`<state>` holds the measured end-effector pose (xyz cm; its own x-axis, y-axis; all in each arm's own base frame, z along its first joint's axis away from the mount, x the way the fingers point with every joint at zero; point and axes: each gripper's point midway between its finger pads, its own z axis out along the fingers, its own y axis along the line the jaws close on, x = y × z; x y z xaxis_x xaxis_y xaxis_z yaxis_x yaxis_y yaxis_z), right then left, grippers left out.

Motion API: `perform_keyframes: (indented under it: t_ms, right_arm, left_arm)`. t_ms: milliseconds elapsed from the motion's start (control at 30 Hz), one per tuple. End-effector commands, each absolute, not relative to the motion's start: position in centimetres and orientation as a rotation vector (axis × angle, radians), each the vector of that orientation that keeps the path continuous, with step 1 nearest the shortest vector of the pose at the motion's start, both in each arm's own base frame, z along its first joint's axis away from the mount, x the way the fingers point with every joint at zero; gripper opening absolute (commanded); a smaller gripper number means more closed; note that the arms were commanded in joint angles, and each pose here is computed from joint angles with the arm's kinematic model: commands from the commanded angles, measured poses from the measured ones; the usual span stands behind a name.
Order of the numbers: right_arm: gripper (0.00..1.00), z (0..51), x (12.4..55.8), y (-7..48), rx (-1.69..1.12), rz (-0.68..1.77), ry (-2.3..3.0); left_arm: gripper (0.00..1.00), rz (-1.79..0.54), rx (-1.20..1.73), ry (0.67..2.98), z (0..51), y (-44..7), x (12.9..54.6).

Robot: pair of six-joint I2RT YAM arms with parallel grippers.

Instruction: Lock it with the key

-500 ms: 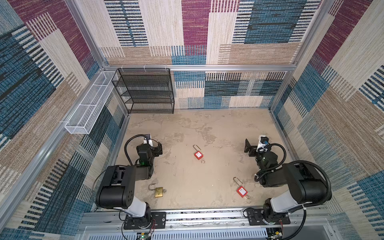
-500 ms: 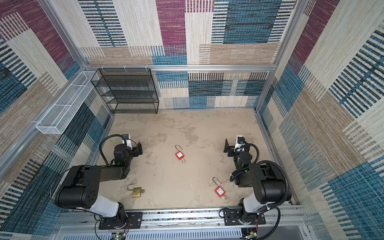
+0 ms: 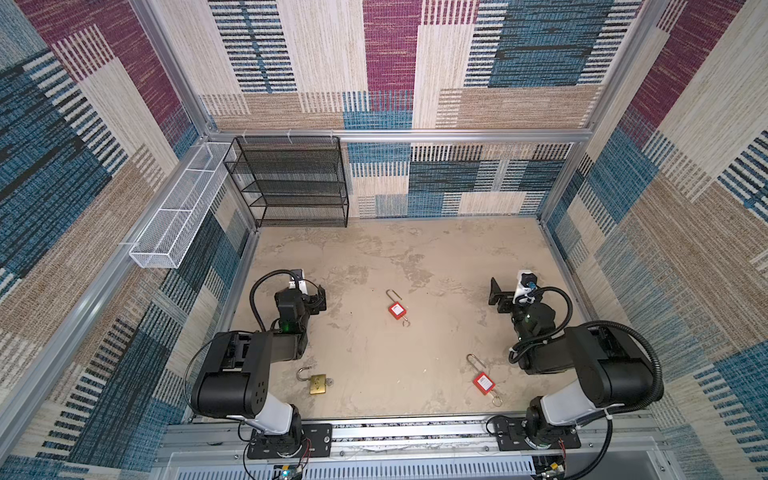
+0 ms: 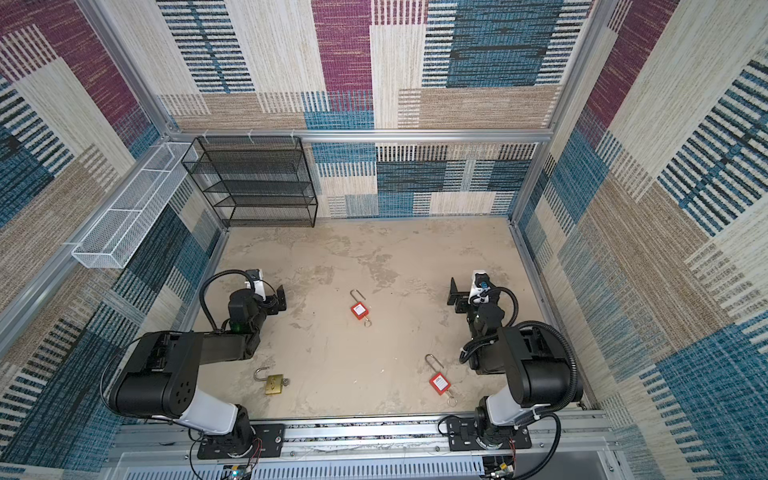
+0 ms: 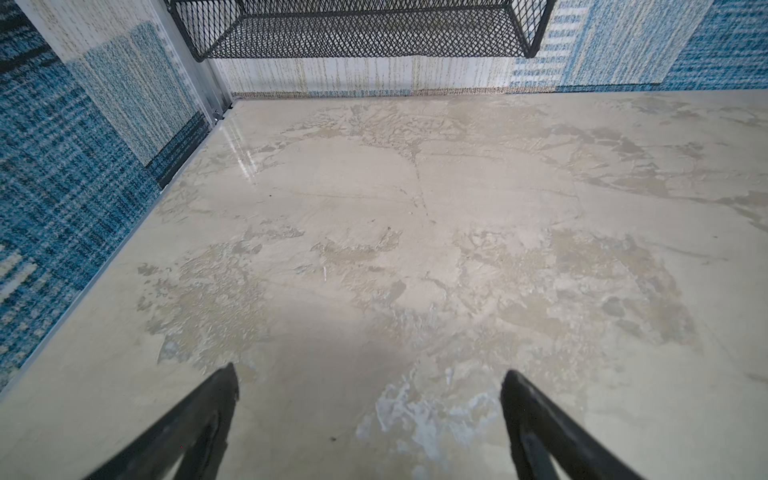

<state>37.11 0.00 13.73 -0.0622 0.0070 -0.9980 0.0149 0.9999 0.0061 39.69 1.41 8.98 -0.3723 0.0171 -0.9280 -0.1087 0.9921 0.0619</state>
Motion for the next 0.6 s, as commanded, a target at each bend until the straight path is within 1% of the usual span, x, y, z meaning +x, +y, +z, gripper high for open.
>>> perform_keyframes:
  t_ms: [0, 267, 433, 567]
  right_arm:
    - [0.99, 14.48, 37.24, 0.16, 0.01, 0.001, 1.605]
    - [0.99, 14.46, 37.24, 0.14, 0.011, 0.001, 1.605]
    - [0.99, 14.49, 37.29, 0.14, 0.009, 0.002, 1.606]
    - [0.99, 14.75, 37.33, -0.48, 0.047, -0.016, 1.601]
  left_arm:
    - [1.0, 0.143, -0.056, 1.926, 9.58, 1.49, 39.92]
    - [1.0, 0.144, -0.056, 1.927, 9.54, 1.5, 39.88]
    - [1.0, 0.066, -0.04, 1.955, 9.32, 1.34, 40.33]
    - [1.0, 0.09, -0.049, 1.907, 9.84, 1.54, 39.73]
